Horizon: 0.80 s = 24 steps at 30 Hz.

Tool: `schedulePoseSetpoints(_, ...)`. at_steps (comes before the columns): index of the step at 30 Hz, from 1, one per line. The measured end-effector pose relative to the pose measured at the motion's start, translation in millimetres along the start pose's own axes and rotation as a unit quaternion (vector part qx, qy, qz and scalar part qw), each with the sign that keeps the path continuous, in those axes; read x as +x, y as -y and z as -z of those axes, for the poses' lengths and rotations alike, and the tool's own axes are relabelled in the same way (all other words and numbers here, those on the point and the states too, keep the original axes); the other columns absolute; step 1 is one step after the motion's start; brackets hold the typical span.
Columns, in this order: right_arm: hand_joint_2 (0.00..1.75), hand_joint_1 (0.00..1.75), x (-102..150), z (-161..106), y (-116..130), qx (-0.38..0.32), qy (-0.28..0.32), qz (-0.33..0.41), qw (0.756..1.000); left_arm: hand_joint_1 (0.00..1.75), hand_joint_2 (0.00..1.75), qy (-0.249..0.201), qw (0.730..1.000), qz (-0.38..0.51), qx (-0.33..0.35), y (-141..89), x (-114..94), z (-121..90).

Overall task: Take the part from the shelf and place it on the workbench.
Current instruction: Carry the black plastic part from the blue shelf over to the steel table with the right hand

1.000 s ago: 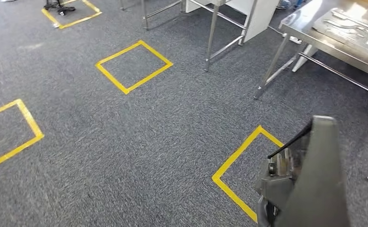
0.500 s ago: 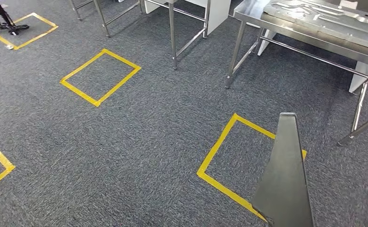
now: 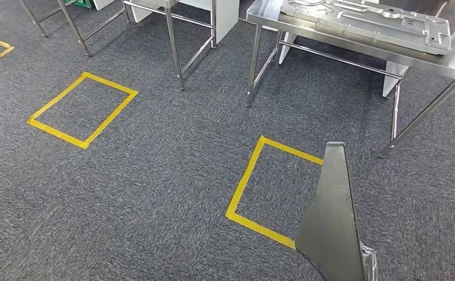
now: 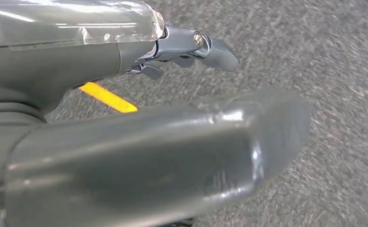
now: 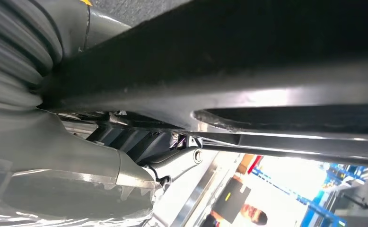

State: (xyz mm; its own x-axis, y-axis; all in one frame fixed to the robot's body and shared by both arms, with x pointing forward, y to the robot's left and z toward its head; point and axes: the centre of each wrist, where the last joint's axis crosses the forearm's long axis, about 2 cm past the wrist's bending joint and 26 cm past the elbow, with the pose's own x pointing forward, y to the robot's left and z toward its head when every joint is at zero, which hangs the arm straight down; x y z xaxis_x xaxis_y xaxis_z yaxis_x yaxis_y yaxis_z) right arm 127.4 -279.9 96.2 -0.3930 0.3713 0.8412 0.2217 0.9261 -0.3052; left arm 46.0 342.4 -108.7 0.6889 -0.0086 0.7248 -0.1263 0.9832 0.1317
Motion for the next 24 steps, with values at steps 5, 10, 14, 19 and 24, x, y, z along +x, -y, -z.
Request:
schedulePoseSetpoints(5,1.75,1.75,-0.7,-1.9,-2.8,0.007,-0.003,-0.003,1.0,0.0,0.0,0.0,1.0,-0.001,-0.002,-0.6,-1.9,-1.5)
schedulePoseSetpoints(10,1.75,1.75,0.3,-1.7,-4.1,0.016,-0.001,-0.009,1.0,0.0,0.0,0.001,1.0,-0.002,-0.004,0.1,-1.1,-0.9)
schedulePoseSetpoints(14,1.75,1.75,2.0,-2.3,-5.2,0.017,0.0,-0.009,1.0,0.0,0.0,0.003,1.0,-0.003,-0.006,2.4,0.8,0.5)
schedulePoseSetpoints(19,1.75,1.75,3.9,-0.2,-8.7,0.02,0.004,-0.006,1.0,0.0,0.0,-0.002,1.0,-0.004,-0.007,3.0,-3.3,-2.9)
schedulePoseSetpoints(24,1.75,1.75,4.4,0.1,-9.5,0.022,0.005,-0.006,1.0,0.0,0.0,-0.002,1.0,-0.006,-0.006,3.8,-2.8,-2.6)
